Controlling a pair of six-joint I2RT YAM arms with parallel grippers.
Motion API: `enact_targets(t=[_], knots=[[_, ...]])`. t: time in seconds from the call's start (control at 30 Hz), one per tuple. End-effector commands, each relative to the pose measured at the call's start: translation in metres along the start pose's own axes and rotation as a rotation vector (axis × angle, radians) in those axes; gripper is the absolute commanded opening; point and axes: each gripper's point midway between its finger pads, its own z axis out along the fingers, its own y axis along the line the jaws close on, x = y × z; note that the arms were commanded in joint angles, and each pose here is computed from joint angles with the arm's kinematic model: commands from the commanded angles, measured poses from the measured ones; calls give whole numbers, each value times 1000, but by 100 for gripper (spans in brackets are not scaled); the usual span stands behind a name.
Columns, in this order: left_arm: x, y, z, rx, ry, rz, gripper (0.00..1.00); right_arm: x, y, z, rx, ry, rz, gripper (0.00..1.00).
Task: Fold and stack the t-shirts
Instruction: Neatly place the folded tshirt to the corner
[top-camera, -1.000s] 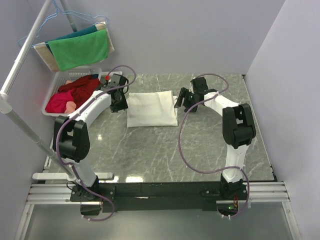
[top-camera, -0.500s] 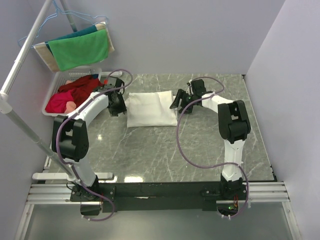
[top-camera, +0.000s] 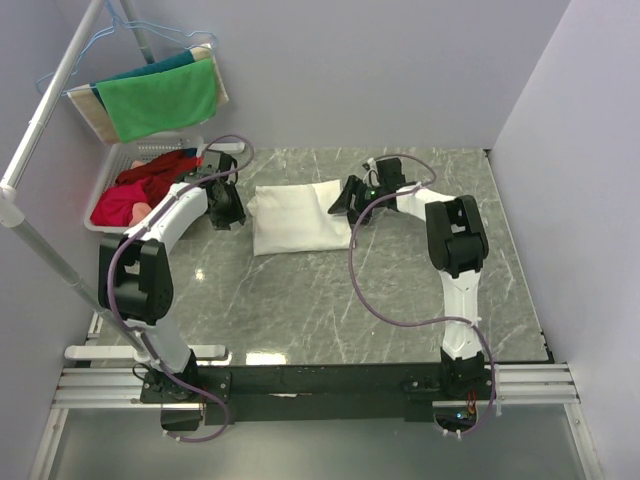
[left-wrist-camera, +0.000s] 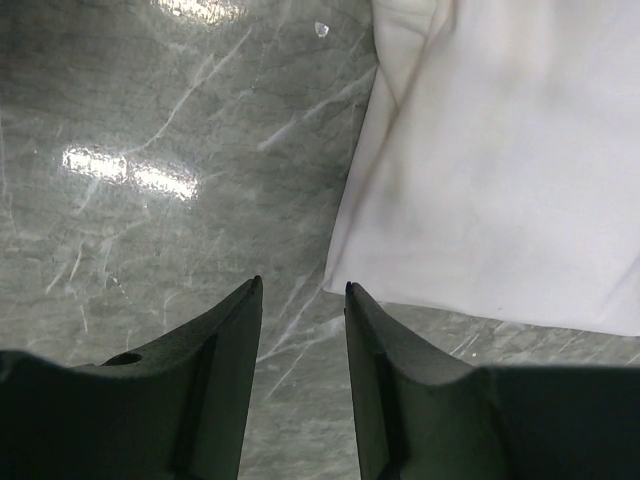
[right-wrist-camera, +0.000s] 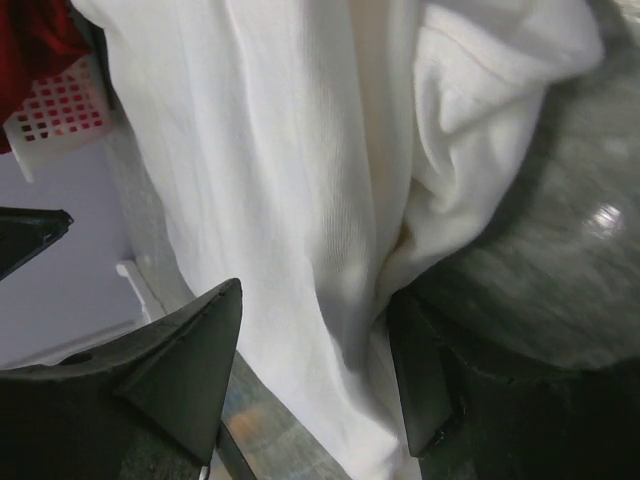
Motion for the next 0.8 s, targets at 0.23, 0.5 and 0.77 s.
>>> enact_targets(t=[0.23,0.5,0.77], knots=[[-23,-3,-27,61,-77,0,45,36,-15,31,75,133,13,22],[-27,2,-28,63,-82,-8,45,2,-11,5,225,35,-69,0],[-30,0,-26,71,-79,-5,44,-63,-21,-53,505,-111,-189,0]])
